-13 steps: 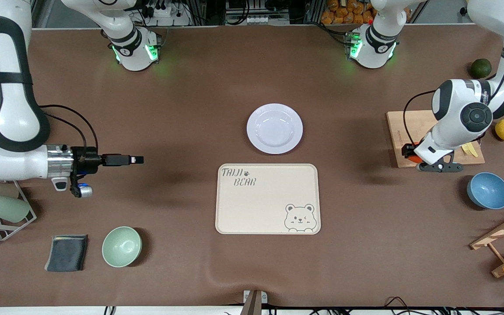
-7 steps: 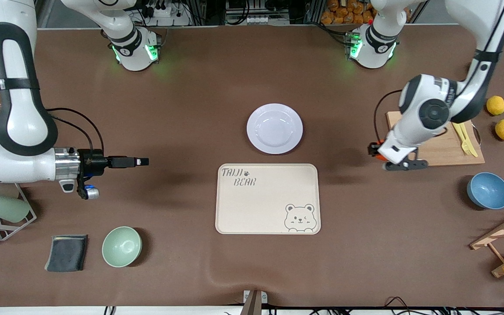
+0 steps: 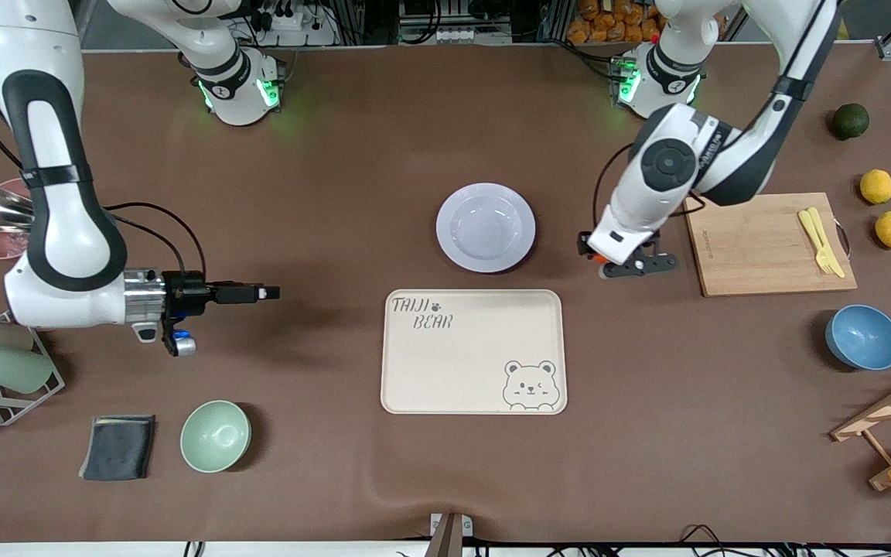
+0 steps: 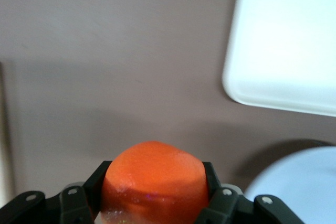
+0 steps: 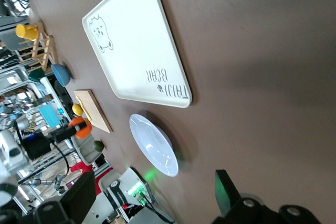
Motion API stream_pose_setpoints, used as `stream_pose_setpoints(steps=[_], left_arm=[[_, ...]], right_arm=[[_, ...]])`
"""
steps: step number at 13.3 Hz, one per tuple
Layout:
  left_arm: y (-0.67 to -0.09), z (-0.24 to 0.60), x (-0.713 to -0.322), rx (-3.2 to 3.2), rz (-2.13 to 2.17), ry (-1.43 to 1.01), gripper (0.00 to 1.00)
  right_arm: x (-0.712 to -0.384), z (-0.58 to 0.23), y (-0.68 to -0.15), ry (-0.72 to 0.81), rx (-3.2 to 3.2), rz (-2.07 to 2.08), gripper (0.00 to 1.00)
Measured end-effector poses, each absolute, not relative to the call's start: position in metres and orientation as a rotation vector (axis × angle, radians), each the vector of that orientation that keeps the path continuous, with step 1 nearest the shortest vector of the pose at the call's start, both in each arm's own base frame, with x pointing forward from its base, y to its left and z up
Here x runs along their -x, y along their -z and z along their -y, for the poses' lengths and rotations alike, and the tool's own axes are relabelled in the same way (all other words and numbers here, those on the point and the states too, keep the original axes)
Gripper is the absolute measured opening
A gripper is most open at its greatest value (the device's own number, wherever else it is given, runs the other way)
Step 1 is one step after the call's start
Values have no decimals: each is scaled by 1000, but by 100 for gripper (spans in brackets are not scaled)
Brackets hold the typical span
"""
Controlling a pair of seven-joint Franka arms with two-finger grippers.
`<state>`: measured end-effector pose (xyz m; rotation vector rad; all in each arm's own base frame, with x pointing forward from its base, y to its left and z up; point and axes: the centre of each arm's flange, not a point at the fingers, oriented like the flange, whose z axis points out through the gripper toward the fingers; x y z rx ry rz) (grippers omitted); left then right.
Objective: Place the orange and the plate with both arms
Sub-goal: 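Carry the orange over the white plate and open the left gripper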
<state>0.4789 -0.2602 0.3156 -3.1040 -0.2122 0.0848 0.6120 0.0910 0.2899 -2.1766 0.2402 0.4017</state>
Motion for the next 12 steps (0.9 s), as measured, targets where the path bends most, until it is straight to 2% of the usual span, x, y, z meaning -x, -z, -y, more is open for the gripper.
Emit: stream_pose_setpoints(steps=[5,9,12], left_arm=[[-317,367,-444,3180,247,-158,73],[-298,397,-443,3210,264,-268,73],[-274,415,-431,3176,253,-293,73]], right_arm=[[-579,-118,-242,-368,2091,-243,100],[-557,-163,-218,-283,2067,-219,100],[-538,-195,-199,-259,2029,-168,95]])
